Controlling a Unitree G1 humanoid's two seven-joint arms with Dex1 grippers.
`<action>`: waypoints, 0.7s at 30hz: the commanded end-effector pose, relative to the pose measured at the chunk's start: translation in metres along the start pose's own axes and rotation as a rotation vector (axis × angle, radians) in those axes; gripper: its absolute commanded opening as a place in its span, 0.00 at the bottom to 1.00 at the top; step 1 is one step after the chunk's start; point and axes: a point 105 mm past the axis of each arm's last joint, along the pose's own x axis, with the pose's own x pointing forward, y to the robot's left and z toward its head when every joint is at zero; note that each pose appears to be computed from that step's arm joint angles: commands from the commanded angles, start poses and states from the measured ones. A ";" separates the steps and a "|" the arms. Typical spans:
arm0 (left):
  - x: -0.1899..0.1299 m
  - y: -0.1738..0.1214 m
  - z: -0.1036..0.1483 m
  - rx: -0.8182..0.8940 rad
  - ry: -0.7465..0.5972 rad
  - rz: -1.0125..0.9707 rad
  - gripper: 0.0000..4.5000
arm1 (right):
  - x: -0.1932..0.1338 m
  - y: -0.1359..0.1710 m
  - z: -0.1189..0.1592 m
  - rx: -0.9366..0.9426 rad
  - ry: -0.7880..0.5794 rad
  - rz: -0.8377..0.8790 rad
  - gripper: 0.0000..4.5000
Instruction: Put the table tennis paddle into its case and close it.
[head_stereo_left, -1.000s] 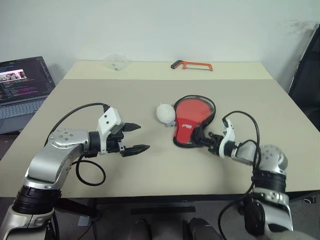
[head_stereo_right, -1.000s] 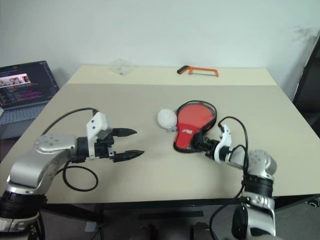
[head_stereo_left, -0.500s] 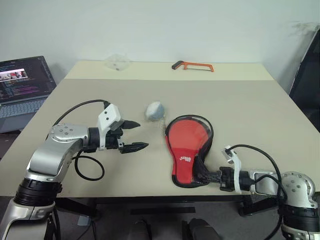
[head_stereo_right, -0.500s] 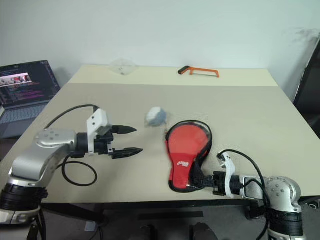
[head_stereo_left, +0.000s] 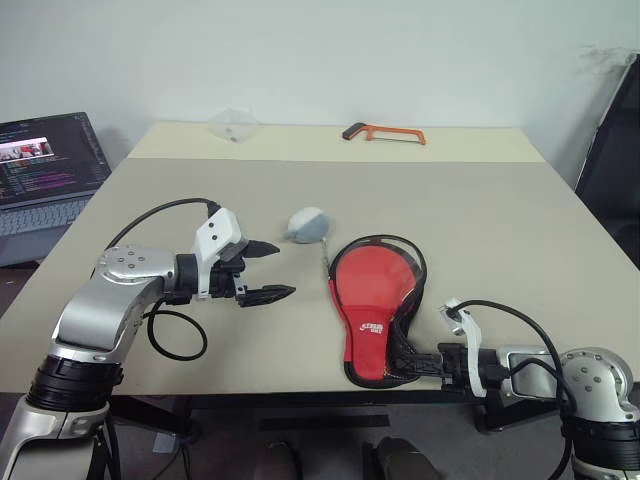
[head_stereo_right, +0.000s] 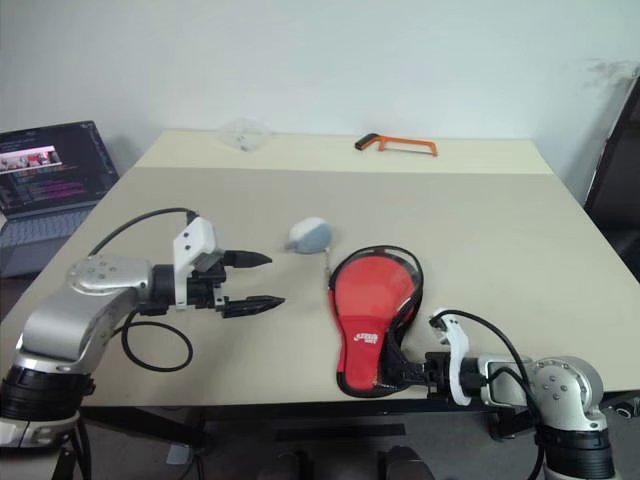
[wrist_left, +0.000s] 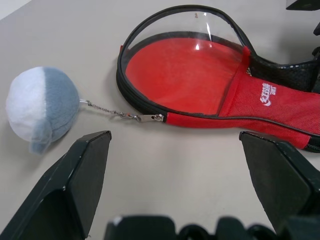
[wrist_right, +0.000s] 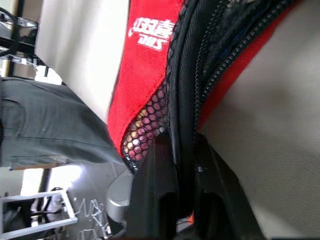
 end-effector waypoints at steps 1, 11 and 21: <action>-0.008 0.008 0.010 0.041 -0.009 0.035 1.00 | -0.018 0.003 0.012 -0.104 -0.017 -0.037 0.33; -0.007 0.041 0.015 0.033 -0.053 0.187 1.00 | -0.084 0.031 0.085 -0.680 -0.215 -0.177 0.99; 0.030 0.069 0.025 0.027 -0.095 0.252 1.00 | 0.023 -0.011 0.158 -0.741 -0.496 -0.460 0.99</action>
